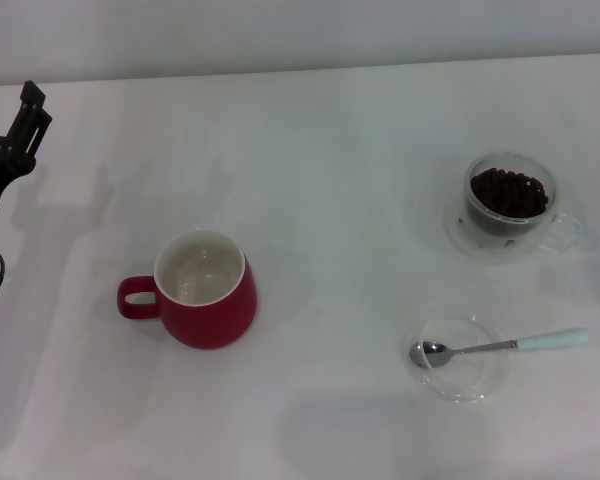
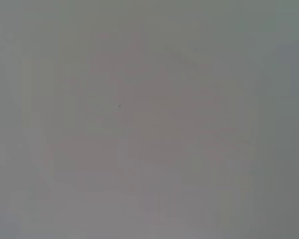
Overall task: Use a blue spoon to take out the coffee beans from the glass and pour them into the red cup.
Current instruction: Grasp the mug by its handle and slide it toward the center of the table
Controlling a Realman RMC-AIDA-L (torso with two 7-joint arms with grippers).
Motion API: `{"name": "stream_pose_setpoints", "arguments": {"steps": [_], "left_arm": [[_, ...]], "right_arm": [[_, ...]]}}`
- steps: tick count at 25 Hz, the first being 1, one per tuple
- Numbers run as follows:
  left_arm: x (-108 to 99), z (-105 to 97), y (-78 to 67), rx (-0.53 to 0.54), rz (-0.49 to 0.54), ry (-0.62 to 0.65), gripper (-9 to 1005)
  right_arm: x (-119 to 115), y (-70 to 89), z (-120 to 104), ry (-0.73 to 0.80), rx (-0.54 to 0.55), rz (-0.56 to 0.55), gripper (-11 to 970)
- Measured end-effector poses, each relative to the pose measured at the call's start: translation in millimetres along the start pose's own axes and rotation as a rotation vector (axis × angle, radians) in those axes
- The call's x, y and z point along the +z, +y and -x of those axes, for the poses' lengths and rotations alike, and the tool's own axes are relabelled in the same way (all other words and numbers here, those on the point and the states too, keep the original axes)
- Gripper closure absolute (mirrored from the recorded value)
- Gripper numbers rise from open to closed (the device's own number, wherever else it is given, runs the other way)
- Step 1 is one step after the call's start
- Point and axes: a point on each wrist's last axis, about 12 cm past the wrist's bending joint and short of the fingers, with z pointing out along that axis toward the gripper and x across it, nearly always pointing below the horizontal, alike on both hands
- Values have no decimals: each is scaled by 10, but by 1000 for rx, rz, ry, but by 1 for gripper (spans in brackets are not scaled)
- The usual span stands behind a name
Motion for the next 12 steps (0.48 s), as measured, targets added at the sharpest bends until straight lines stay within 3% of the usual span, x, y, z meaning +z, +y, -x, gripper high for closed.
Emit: {"name": "stream_pose_setpoints", "arguments": {"steps": [12], "left_arm": [[-6, 14, 28, 14, 1, -4, 161]], "right_arm": [[-26, 66, -3, -20, 16, 28, 130]]}}
